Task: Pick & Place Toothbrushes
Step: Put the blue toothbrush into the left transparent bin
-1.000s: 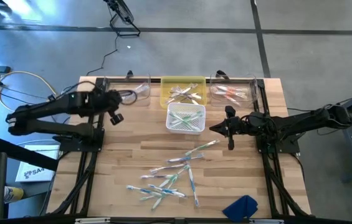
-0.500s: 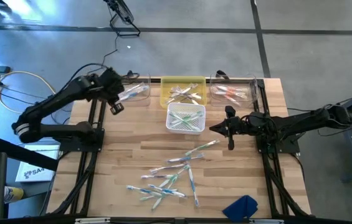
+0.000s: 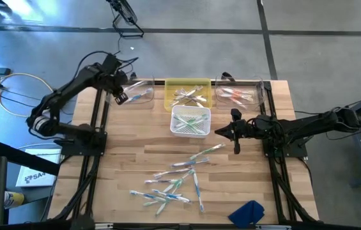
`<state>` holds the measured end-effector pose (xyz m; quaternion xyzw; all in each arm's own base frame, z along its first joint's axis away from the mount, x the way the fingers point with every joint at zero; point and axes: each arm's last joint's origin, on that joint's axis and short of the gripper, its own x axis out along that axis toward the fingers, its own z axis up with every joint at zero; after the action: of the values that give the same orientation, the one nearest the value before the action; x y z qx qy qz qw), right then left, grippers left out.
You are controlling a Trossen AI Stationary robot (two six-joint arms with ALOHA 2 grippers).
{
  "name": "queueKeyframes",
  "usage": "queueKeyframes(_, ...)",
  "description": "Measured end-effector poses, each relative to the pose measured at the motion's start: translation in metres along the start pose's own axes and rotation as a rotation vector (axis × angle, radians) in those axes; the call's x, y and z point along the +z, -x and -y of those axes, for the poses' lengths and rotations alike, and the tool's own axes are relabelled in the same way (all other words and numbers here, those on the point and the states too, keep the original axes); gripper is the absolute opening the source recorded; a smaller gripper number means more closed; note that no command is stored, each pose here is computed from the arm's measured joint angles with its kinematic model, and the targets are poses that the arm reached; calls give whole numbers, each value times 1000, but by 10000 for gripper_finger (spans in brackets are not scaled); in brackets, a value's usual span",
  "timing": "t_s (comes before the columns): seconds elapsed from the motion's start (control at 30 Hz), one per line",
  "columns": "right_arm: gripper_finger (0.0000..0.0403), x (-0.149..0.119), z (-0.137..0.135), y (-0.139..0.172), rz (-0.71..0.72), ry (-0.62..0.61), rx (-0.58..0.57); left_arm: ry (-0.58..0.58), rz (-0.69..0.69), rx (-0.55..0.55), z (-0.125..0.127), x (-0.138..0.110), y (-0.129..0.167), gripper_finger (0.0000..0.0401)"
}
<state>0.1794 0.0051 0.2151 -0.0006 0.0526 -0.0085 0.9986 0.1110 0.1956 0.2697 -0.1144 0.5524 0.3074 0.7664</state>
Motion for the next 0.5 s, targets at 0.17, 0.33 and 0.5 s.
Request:
queueKeyframes(0.17,4,0,0,0,1,1,0,9,63,-73,-5,7,-10,11)
queueKeyframes(0.33,4,0,0,0,1,0,0,74,41,-81,-6,9,-17,11)
queueKeyframes(0.5,4,0,0,0,2,0,0,146,31,-85,-8,12,-25,13)
